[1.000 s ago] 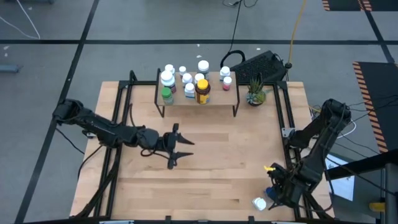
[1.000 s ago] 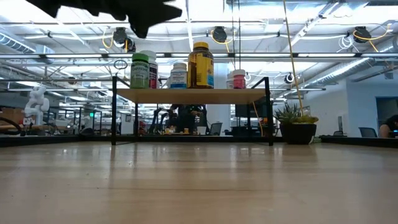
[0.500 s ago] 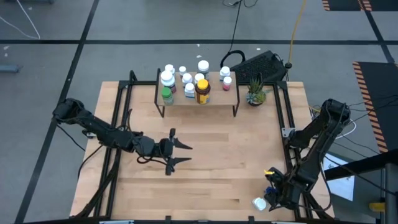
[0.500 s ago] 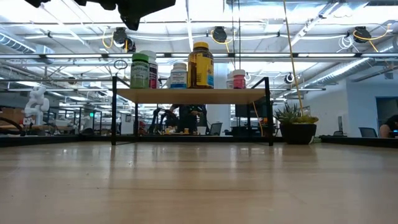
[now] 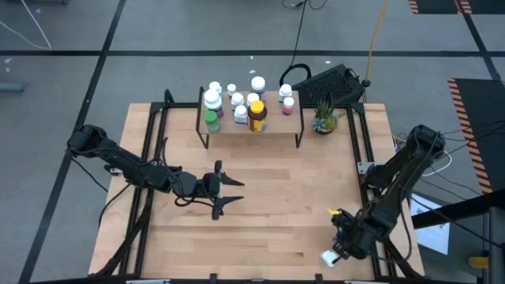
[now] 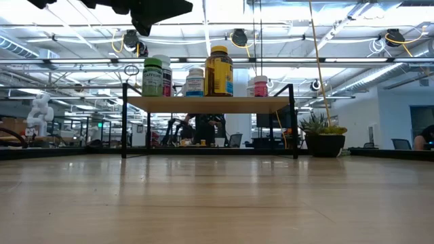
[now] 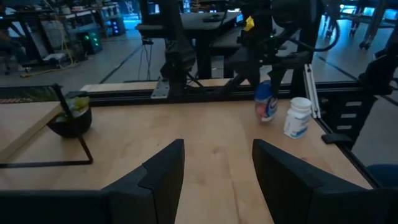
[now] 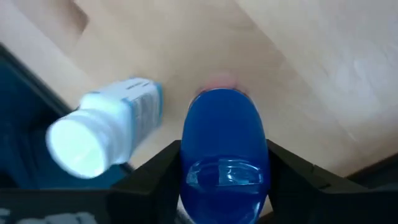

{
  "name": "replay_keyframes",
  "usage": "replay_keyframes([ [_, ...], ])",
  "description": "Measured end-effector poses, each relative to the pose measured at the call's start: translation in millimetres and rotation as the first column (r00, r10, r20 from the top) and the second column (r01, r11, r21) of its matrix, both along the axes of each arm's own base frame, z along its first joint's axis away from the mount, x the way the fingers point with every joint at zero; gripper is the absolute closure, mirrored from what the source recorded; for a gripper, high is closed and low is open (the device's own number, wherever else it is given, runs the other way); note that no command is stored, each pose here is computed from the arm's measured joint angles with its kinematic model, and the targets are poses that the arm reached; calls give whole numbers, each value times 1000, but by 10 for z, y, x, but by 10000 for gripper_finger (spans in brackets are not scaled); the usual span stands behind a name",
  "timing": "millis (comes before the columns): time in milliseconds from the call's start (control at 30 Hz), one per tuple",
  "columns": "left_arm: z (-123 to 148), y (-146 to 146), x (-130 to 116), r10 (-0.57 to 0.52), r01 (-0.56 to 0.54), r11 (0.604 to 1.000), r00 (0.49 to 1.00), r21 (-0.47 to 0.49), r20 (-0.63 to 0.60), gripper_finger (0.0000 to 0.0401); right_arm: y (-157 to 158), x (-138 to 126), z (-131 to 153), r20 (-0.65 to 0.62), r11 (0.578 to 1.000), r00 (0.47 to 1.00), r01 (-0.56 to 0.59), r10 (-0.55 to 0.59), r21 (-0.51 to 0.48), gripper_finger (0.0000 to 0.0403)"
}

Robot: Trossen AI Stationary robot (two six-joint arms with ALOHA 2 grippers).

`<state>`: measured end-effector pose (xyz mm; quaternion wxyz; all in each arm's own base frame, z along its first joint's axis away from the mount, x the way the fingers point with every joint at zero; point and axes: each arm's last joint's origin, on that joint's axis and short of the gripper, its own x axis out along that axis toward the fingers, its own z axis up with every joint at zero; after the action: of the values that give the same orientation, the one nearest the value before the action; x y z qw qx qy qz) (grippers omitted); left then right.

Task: Pick and place medicine bottles onto shelf by color
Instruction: Put the blue pill bottle on the shelf

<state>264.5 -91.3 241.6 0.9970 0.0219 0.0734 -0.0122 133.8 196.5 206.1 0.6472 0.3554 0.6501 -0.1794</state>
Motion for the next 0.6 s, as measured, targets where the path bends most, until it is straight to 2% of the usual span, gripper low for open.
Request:
replay_keyframes([
  [133,11,1,2,6,-6,1000,1000,-15,11,210,-131,160,179,-56,999,998,-41,40,-8,222],
  [300,21,2,3,5,-5,1000,1000,-3,21,210,-482,342,514,-138,985,986,-108,89,-132,220],
  [433,17,27,11,12,-12,1000,1000,18,17,210,-857,570,825,-90,956,985,-163,145,-243,220],
  [600,-16,100,29,37,-36,997,999,70,-14,210,-1427,860,1209,26,927,959,-264,281,-267,220],
])
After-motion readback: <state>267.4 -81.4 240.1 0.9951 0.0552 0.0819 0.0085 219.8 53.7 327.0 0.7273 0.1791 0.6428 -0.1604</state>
